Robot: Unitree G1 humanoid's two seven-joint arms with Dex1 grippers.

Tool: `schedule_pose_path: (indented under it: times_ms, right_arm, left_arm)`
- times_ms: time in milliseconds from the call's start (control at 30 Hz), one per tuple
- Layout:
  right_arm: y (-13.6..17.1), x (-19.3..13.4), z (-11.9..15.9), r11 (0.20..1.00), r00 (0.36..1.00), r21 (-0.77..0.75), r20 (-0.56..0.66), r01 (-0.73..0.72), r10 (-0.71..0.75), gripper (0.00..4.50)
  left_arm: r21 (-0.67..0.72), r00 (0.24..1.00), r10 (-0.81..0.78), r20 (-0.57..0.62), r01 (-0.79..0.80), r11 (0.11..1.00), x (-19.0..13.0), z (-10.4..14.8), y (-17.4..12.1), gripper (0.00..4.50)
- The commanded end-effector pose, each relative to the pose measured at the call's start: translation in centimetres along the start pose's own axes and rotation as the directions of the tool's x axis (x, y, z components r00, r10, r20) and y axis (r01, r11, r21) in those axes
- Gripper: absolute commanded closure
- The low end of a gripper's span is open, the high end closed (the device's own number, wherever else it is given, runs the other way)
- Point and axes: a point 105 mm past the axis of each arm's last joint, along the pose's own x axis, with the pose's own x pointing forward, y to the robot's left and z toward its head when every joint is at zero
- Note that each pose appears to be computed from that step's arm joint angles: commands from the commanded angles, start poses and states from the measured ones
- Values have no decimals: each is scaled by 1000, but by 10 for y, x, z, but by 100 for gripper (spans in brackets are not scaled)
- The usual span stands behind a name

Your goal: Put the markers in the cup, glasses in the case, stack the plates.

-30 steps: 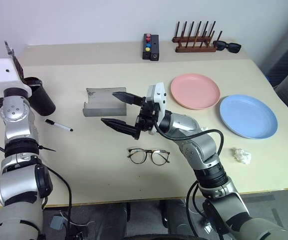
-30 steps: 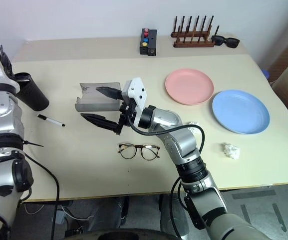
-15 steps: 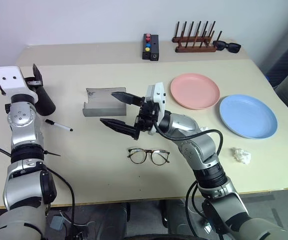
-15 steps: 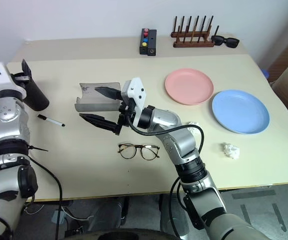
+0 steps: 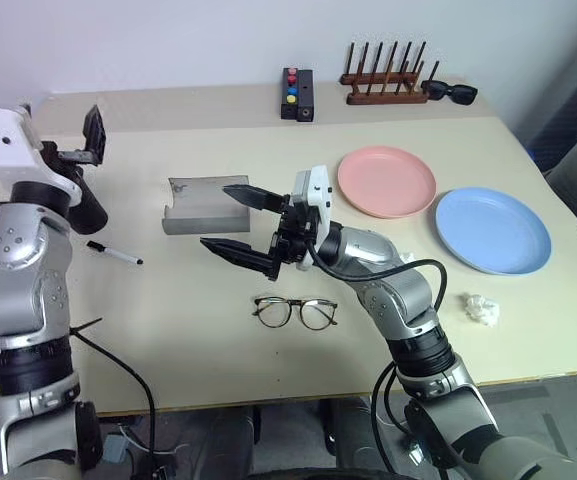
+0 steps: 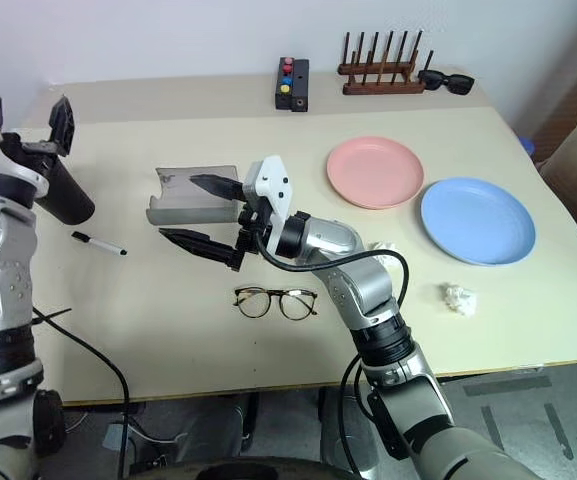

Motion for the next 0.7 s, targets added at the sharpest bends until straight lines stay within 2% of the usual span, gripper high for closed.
schedule_pose_path:
  times_ms: [33,167,267,400,700]
  right_arm:
    - [4,1,12,1000,999,-19,46,-24,25,0]
    - [5,3,11,999,998,-11,43,-45,46,0]
    - [6,5,11,998,998,-7,44,-55,55,0]
    - [6,5,11,998,997,-2,41,-64,64,0]
    - [6,2,7,999,998,10,26,-51,51,0]
  left_arm:
    - [17,978,194,-77,-193,981,-12,-5,20,7]
    - [40,867,404,-292,-411,911,-33,-49,39,7]
    - [36,797,445,-408,-474,880,-38,-70,42,7]
    - [19,653,461,-601,-564,825,-46,-107,40,7]
    - [-51,534,384,-753,-629,776,-30,-136,21,7]
